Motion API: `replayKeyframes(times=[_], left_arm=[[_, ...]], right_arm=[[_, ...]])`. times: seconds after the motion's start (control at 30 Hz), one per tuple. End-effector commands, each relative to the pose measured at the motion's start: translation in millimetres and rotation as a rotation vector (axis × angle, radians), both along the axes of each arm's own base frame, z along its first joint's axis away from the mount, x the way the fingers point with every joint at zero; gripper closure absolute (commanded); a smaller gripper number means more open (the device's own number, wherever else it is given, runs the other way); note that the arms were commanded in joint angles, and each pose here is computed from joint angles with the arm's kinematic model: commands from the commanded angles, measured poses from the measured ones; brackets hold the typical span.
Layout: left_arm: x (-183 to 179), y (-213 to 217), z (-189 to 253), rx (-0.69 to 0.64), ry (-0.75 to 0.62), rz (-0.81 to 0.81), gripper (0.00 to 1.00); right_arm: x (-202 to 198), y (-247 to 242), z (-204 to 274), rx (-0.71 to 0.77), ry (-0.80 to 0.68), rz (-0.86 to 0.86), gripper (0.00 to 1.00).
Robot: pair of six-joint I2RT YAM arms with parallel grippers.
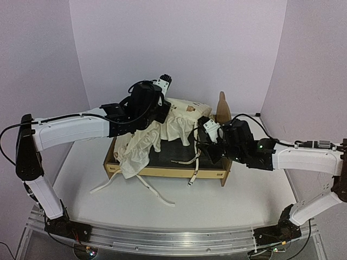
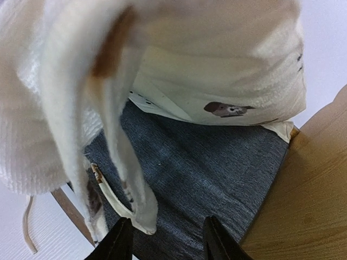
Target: Set up the pet bed
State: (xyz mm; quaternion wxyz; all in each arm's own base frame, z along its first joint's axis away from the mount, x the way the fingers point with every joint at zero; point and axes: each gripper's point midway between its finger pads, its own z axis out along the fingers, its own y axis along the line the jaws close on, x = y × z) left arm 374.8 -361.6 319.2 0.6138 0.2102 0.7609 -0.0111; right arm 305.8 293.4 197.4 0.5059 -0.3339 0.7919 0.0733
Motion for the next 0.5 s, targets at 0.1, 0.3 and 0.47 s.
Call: replayKeyframes(times=[0.1,0.3,0.47], left_arm=[[-3,28,57,-0.091,-0.087,0.064,1.00],[-2,28,53,-0.085,-0.081,0.067,1.00],[0,30,53,-0.085,-0.080,0.072,1.00]], right_arm=[[1,20,-6,0.053,-0.019,0.100,0.61],[2,29,-6,0.096,-0.033,0.132,0.72],[-3,31,-2,0.134,-0.023,0.155,0.95]])
